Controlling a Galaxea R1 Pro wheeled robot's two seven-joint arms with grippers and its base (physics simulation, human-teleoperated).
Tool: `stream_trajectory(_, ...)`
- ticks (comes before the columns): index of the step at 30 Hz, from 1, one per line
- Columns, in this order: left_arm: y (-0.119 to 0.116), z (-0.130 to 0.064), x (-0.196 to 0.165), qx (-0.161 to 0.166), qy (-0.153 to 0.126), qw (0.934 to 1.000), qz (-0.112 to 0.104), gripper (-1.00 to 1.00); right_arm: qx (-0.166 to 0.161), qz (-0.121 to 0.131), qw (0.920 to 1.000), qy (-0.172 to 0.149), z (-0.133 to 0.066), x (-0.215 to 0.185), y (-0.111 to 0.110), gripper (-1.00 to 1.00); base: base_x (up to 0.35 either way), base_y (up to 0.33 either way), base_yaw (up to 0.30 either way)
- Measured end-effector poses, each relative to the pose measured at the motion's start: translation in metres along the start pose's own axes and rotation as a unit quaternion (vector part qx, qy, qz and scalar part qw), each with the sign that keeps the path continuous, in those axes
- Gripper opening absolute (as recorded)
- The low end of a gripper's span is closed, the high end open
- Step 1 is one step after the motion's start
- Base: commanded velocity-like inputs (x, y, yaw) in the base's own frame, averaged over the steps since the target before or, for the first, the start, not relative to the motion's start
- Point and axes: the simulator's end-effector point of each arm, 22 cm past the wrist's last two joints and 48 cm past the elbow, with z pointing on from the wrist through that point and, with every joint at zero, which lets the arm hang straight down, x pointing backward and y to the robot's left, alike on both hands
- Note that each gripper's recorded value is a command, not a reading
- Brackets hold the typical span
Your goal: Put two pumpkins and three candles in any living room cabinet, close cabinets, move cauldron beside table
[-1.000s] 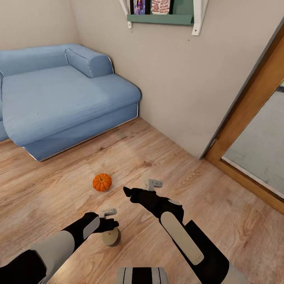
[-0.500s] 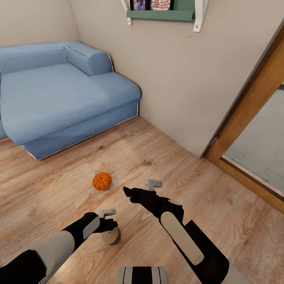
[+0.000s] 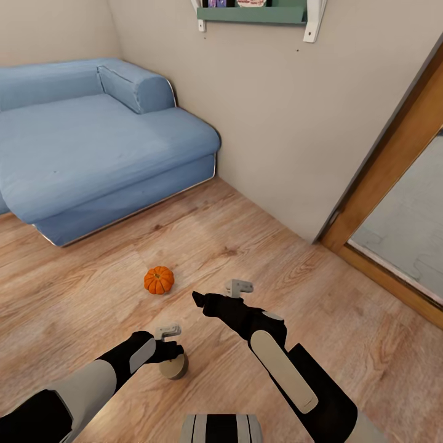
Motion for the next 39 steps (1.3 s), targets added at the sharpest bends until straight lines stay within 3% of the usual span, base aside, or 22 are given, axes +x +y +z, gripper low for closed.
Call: stream_trajectory(39,-0.005,0.012,0.008,0.012,0.012,0.9998,-0.010,1.00,0.004,0.009,0.9999,0.013,0.010,0.011,-0.010,1.00,0.000,0.000,0.000)
